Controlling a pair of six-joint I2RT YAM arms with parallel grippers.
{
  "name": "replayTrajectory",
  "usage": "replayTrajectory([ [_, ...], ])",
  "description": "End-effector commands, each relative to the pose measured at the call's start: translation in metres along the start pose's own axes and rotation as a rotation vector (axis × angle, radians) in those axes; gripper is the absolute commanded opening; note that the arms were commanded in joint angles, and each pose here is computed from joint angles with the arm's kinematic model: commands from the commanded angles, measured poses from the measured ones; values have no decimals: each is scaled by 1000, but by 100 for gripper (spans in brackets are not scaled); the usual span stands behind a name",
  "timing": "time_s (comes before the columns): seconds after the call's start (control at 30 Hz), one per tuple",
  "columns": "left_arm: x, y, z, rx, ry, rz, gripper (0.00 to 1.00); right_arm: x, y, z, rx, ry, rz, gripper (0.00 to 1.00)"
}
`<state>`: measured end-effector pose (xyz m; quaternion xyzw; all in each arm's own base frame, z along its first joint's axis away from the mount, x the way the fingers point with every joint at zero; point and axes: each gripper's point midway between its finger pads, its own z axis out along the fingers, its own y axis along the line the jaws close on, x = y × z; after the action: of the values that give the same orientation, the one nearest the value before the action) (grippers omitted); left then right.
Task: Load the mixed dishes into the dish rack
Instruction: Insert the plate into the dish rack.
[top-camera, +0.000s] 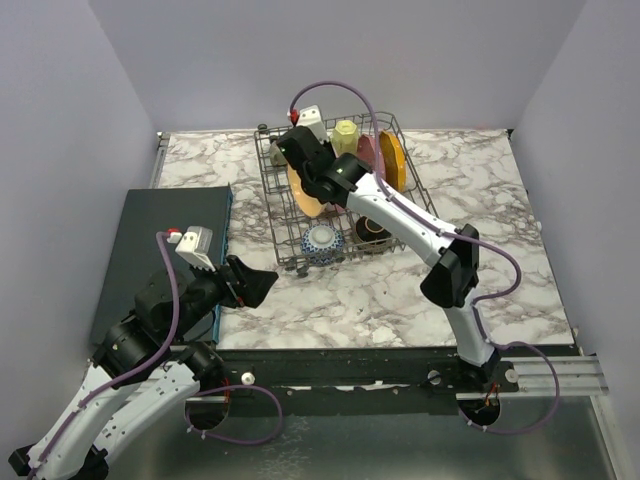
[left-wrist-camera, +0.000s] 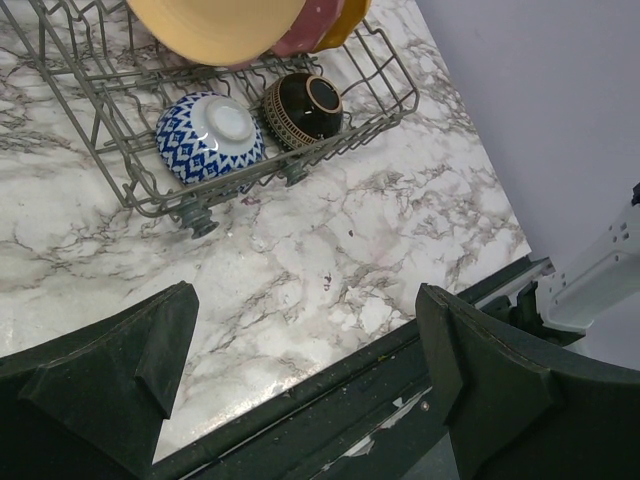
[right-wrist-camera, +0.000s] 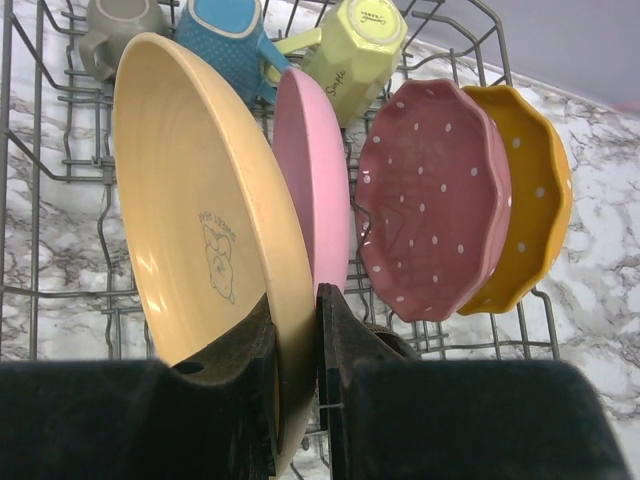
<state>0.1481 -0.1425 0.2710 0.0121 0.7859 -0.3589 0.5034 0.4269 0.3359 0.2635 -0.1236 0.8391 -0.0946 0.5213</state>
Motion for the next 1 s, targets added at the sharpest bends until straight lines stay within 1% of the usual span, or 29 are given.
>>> replayTrajectory([
  [0.0, -1, -3, 0, 25, -11, 16, 99, -16, 1, 3, 40, -55, -5, 0],
  [0.43, 0, -3, 2, 22, -2, 18, 99, -19, 13, 22, 58, -82, -68, 0],
  [0.97, 1, -3, 3, 22, 2, 20, 99, -12, 23, 38, 67, -80, -106, 0],
])
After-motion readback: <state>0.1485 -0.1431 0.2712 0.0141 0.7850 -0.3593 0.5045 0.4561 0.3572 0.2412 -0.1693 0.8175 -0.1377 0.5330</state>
